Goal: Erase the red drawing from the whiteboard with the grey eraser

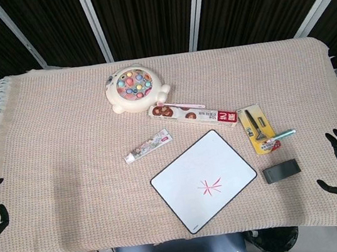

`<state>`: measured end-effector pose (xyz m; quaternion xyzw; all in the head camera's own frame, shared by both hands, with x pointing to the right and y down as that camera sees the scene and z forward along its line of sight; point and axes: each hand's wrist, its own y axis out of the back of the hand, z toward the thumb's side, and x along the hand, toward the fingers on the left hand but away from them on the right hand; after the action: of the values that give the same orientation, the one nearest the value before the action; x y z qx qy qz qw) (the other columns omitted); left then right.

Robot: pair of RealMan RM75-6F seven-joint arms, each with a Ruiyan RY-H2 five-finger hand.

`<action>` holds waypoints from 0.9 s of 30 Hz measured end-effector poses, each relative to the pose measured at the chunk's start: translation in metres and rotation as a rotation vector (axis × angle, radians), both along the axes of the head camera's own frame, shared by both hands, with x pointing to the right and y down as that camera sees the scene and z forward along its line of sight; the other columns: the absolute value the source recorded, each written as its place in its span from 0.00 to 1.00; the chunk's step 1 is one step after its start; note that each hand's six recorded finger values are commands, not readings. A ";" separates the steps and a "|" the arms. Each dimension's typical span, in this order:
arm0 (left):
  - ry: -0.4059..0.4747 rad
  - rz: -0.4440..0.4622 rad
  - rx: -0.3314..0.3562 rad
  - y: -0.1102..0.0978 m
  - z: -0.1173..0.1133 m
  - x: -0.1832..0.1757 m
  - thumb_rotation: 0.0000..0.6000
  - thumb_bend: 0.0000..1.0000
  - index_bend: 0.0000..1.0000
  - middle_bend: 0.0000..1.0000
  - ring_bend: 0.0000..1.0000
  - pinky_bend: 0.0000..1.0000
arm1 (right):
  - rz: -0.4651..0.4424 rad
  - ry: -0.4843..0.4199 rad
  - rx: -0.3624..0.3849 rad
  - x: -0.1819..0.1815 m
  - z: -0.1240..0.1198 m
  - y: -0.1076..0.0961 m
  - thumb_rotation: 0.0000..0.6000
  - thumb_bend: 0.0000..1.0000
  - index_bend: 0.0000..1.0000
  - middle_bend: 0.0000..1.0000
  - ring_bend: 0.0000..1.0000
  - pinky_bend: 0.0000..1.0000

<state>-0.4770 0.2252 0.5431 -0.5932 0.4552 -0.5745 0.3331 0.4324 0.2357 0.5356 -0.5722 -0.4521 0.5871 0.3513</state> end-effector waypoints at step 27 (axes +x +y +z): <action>0.004 -0.008 0.001 0.000 -0.001 -0.001 1.00 0.64 0.16 0.09 0.02 0.00 | -0.008 -0.016 -0.023 -0.001 0.003 0.002 1.00 0.08 0.00 0.00 0.00 0.14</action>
<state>-0.4776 0.2254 0.5424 -0.5924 0.4583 -0.5744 0.3301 0.4310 0.2374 0.5386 -0.5827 -0.4461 0.5862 0.3434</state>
